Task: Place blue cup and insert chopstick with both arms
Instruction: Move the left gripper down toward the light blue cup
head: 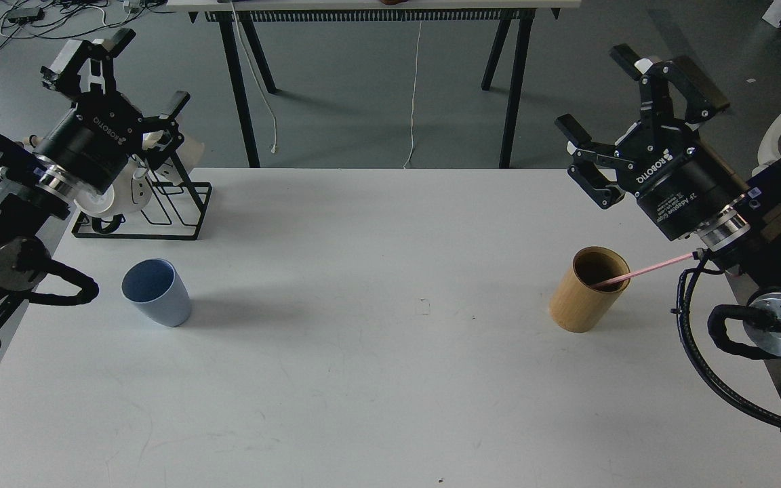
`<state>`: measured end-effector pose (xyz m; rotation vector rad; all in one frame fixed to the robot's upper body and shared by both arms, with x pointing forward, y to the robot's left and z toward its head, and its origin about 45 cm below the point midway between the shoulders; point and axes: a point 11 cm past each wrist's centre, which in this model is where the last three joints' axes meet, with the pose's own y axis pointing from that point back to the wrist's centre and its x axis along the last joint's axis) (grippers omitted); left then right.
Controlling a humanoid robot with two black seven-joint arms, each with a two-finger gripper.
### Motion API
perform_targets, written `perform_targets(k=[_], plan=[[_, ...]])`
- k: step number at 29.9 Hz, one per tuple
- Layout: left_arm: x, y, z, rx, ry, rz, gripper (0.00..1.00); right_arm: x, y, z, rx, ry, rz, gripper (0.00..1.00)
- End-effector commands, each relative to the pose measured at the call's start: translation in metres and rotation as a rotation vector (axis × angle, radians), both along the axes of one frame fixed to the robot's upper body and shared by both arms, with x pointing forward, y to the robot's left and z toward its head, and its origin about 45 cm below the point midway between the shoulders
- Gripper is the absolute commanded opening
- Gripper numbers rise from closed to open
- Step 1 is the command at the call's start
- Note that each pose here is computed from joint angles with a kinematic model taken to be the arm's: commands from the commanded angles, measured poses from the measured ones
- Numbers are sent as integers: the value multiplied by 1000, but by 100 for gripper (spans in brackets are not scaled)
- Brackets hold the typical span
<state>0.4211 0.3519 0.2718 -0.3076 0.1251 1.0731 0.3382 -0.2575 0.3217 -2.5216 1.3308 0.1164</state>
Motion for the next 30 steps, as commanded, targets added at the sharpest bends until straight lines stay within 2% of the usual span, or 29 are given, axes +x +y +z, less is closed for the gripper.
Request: perform_targets(k=[1,21,27,30], plan=[[0,-1,0,-6,-1,-3,99,0,0,0,0,0,0,92],[5,32,10,-59,-12,103,99,0,4,16,29,-40,4,92],[3,31,31,6,-57,66,99,2,4,24,37,-63,1,92],[0,22,62,157,-135,-13,99,2,2,25,32,-64,0,92]])
